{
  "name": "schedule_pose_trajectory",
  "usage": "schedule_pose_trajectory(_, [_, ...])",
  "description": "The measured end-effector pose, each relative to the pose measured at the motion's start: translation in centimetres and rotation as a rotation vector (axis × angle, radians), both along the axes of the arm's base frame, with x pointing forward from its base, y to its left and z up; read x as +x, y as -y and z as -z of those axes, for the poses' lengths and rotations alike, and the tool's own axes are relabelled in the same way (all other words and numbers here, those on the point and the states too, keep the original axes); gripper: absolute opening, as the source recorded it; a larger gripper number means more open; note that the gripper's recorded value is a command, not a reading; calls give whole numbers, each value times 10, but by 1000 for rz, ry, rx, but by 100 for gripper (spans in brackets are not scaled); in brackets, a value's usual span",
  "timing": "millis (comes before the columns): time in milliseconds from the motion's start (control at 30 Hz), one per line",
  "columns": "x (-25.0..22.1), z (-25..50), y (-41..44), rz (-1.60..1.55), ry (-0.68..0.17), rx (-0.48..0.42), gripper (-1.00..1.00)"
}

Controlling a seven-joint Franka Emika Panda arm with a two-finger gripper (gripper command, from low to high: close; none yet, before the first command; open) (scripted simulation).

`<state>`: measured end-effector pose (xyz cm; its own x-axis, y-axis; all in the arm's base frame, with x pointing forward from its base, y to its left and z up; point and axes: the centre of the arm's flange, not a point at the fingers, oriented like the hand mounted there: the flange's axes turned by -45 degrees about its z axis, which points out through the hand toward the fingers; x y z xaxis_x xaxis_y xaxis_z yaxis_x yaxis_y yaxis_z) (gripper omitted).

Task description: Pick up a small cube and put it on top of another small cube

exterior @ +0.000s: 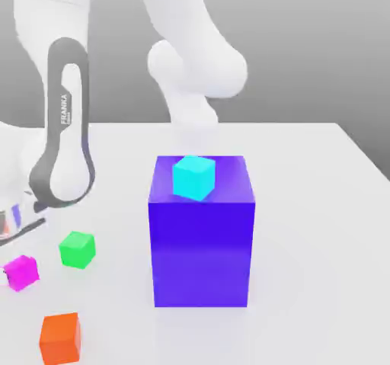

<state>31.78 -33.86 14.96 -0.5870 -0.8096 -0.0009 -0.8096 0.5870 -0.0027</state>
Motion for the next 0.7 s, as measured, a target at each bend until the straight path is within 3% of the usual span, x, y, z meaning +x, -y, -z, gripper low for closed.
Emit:
schedule_pose_trajectory(467, [-53, -90, -83, 187, -1, 3, -100])
schedule_pose_trajectory(700, [-66, -53, -97, 231, -2, -2, -100])
